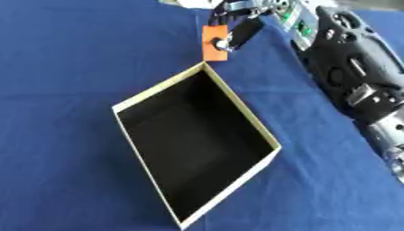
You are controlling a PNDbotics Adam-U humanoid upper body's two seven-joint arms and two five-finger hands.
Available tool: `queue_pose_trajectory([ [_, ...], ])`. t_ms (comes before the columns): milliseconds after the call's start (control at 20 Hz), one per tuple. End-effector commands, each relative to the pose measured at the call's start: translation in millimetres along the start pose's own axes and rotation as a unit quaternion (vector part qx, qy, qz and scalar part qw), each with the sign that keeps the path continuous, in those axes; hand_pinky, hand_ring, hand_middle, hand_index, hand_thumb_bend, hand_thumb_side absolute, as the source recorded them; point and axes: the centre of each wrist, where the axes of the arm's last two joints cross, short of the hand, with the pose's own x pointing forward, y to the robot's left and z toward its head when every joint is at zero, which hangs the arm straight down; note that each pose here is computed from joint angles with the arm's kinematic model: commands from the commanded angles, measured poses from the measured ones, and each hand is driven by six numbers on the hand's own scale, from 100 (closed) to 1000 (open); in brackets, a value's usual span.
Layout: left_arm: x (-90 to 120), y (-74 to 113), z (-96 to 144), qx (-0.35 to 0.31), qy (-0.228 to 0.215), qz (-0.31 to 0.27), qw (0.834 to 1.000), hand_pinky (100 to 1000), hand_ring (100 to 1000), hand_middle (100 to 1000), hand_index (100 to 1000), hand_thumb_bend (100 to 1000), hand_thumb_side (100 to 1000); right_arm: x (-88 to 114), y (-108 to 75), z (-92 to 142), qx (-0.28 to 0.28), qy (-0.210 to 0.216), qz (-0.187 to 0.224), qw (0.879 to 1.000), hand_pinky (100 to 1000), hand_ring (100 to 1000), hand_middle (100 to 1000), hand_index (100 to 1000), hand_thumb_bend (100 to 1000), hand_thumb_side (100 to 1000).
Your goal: Pick up objects on the table and place them in the box.
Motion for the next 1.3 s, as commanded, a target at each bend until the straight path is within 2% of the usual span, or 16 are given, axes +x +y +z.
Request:
queue_pose_trajectory([
  [50, 5, -1.1, -4, -0.007, -0.013, -0.001, 1.000, 357, 493, 507, 654, 100, 706, 7, -13.8, 4, -0.043, 0.001, 0.013, 0.999, 803, 764, 378, 576, 100, 402],
  [100, 5, -1.1, -4, -0.007, -0.012, -0.001, 1.000, 357, 493, 507, 654, 100, 706, 8, -12.3, 3, -0.048, 0.001, 0.016, 0.999, 794, 749, 364, 546, 100, 362],
  [150, 5, -1.3, -4, -0.007, -0.012, 0.000, 1.000, 357, 493, 507, 654, 100, 706, 9, -11.3, 2, -0.053, 0.001, 0.020, 0.998, 772, 719, 335, 479, 100, 265],
  [200, 5, -1.5, -4, -0.007, -0.013, 0.000, 1.000, 357, 493, 507, 654, 100, 706, 10, -10.3, 1, -0.059, 0.001, 0.022, 0.998, 765, 708, 328, 453, 100, 233],
  [250, 5, -1.5, -4, -0.008, -0.012, 0.000, 1.000, 357, 493, 507, 654, 100, 707, 10, -9.0, 0, -0.064, 0.001, 0.025, 0.998, 753, 682, 310, 419, 100, 160],
  [350, 5, -1.7, -4, -0.008, -0.012, 0.001, 1.000, 356, 493, 507, 653, 100, 707, 11, -6.1, -2, -0.074, 0.001, 0.031, 0.997, 743, 644, 276, 371, 100, 100],
  [500, 5, -1.8, -4, -0.011, -0.011, 0.001, 1.000, 356, 493, 507, 653, 100, 707, 10, -1.5, -5, -0.089, 0.000, 0.035, 0.995, 741, 634, 264, 356, 100, 100],
  [550, 5, -1.8, -4, -0.011, -0.011, 0.001, 1.000, 356, 493, 506, 653, 100, 708, 9, -0.1, -6, -0.092, 0.000, 0.035, 0.995, 738, 615, 218, 310, 100, 100],
  [850, 5, -1.3, -3, -0.015, -0.006, 0.000, 1.000, 356, 494, 507, 653, 100, 707, 9, -2.9, -5, -0.114, -0.001, 0.028, 0.993, 736, 601, 175, 282, 100, 100],
  [1300, 5, 1.1, -1, -0.014, 0.001, -0.002, 1.000, 360, 497, 508, 654, 100, 705, 18, -36.9, 19, -0.147, -0.027, 0.021, 0.988, 726, 598, 158, 282, 100, 100],
])
